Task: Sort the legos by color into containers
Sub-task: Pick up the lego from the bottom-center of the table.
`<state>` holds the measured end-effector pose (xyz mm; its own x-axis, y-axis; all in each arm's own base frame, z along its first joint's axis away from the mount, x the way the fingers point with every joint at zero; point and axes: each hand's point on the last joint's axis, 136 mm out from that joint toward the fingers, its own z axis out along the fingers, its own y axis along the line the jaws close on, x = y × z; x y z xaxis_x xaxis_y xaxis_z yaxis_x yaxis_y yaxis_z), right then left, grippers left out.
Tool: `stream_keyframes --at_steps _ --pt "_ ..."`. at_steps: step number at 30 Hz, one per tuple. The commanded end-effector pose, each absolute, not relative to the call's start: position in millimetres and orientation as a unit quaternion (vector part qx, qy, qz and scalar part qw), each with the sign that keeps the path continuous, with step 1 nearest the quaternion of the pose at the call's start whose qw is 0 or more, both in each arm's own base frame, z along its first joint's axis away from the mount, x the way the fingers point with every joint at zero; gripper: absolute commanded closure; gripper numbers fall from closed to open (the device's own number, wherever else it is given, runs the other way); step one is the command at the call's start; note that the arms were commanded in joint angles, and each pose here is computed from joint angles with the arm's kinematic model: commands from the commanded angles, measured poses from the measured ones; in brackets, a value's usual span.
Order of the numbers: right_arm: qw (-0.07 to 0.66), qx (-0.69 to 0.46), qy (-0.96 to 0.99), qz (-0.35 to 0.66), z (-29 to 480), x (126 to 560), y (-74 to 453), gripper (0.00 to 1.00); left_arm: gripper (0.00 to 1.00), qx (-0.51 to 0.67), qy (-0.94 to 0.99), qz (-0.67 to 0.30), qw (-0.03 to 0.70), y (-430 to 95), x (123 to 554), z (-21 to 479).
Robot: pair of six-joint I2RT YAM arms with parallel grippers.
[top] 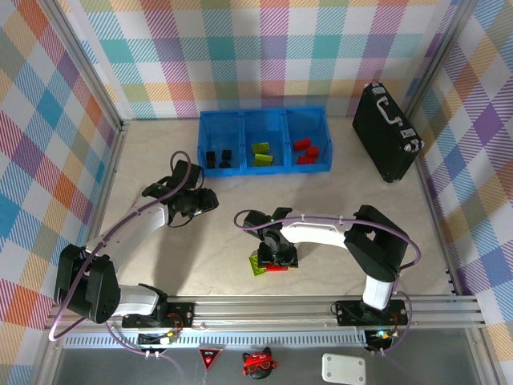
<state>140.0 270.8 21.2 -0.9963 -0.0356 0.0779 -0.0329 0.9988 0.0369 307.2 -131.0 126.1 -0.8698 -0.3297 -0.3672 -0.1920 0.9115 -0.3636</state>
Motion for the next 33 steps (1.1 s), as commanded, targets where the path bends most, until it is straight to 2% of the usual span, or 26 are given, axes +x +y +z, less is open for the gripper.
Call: stream_keyframes --at_steps 1,18,33 --pt "0.035 0.018 -0.999 -0.012 25 142 263 0.33 0.56 -0.137 0.954 -0.164 0.210 -129 305 129" --pt "-0.007 0.004 -0.999 -0.039 56 177 230 0.33 0.57 -0.152 0.952 -0.181 0.197 -137 286 124" --pt "-0.070 0.001 -0.995 -0.075 92 262 208 0.33 0.57 -0.134 0.962 -0.160 0.178 -164 260 109"
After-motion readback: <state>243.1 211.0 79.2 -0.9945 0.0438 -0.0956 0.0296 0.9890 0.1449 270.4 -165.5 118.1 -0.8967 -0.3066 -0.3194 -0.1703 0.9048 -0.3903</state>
